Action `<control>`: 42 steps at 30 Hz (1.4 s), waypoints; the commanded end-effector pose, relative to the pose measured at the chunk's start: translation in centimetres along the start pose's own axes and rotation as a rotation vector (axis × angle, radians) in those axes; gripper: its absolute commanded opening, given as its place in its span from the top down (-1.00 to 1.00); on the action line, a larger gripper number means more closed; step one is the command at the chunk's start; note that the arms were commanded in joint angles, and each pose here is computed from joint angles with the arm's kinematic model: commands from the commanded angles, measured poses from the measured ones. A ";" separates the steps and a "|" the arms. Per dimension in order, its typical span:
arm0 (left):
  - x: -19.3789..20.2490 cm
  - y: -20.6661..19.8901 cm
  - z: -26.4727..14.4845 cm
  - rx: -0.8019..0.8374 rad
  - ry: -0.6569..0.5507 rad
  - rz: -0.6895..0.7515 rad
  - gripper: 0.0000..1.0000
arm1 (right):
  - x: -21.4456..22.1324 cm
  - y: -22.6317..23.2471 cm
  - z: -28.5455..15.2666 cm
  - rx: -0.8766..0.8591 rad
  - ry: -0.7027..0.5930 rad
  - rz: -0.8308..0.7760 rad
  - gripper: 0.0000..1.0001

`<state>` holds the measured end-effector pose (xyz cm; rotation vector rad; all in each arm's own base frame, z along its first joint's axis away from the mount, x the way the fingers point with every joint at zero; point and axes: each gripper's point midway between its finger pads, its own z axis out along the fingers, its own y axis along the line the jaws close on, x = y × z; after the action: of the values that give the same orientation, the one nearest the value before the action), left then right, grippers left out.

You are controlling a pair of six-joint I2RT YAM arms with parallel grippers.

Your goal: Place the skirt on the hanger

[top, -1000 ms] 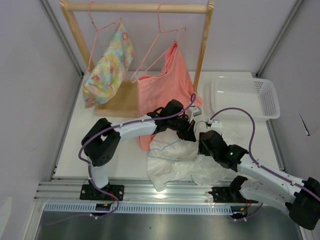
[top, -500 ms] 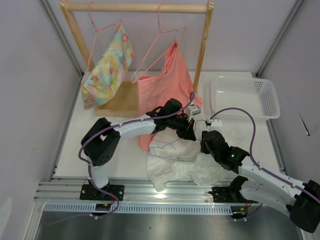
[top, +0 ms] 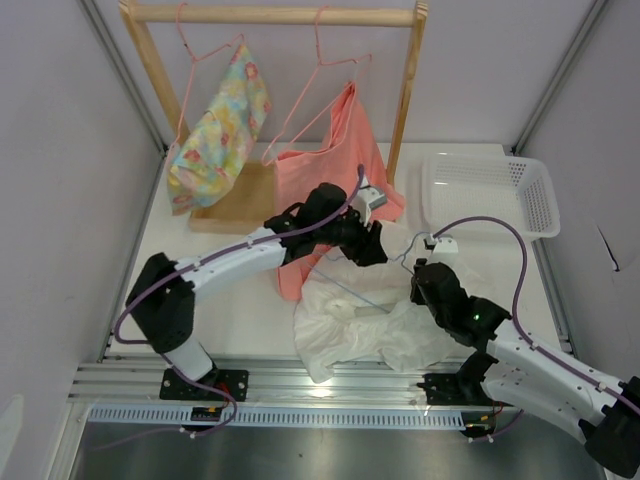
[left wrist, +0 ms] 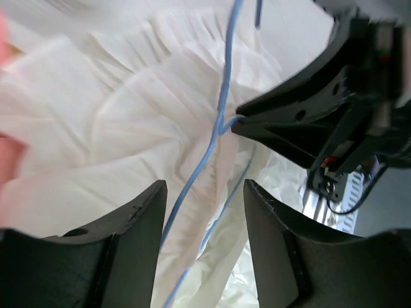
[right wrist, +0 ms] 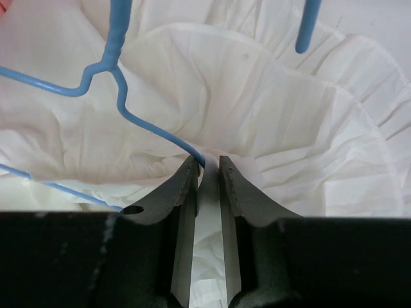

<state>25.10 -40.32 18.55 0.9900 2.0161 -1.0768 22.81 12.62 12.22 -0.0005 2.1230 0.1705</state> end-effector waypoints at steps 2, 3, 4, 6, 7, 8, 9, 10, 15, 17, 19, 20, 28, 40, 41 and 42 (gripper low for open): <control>-5.1 1.0 -6.4 -0.209 -0.154 0.027 -0.14 | -2.1 -0.1 -0.4 0.025 -0.056 0.026 1.00; -5.4 1.0 -7.3 -0.236 -0.171 0.027 -0.14 | -2.2 -0.1 -0.4 0.022 -0.059 0.029 1.00; -4.7 1.1 -7.9 -0.255 -0.177 0.016 -0.15 | -2.2 0.0 -0.5 0.016 -0.061 0.033 1.00; -5.2 1.3 -10.8 -0.334 -0.241 0.012 -0.13 | -2.2 0.1 -0.6 0.008 -0.066 0.037 1.00; -4.6 1.3 -11.4 -0.346 -0.239 0.000 -0.11 | -2.1 0.1 -0.6 0.007 -0.065 0.035 1.00; -4.2 1.2 -12.0 -0.359 -0.237 -0.010 -0.10 | -2.1 0.2 -0.7 0.002 -0.067 0.034 1.00; -2.2 1.7 -12.8 -0.402 -0.207 -0.063 0.06 | -2.2 0.3 -0.7 -0.004 -0.067 0.034 1.00; -1.3 2.0 -13.2 -0.425 -0.199 -0.091 0.17 | -2.4 0.4 -0.8 -0.009 -0.071 0.034 1.00; 6.2 3.1 -13.9 -0.487 -0.164 -0.297 0.46 | -2.9 0.7 -1.3 -0.027 -0.085 0.036 1.00; 8.5 1.7 -12.4 -0.381 -0.168 -0.338 0.37 | -2.9 0.8 -1.3 -0.031 -0.083 0.036 1.00; 10.1 1.6 -10.9 -0.368 -0.167 -0.369 0.29 | -2.9 1.0 -1.3 -0.037 -0.083 0.036 1.00; 10.4 1.8 -10.6 -0.385 -0.166 -0.375 0.24 | -2.8 1.1 -1.3 -0.038 -0.080 0.033 1.00; 11.6 3.6 -7.6 -0.454 -0.151 -0.395 0.19 | -2.9 1.3 -1.6 -0.045 -0.081 0.028 1.00; 13.8 5.1 -5.3 -0.541 -0.068 -0.409 0.31 | -3.2 2.2 -1.7 -0.080 -0.082 0.018 1.00; 14.0 5.1 -5.1 -0.540 -0.062 -0.413 0.41 | -3.2 2.2 -1.7 -0.082 -0.084 0.015 1.00; 14.2 5.2 -5.0 -0.544 -0.055 -0.414 0.51 | -3.2 2.2 -1.8 -0.082 -0.084 0.014 1.00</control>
<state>20.12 -28.21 5.95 0.3110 2.3917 -0.6457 22.10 13.47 13.32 -0.0507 2.0998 0.2094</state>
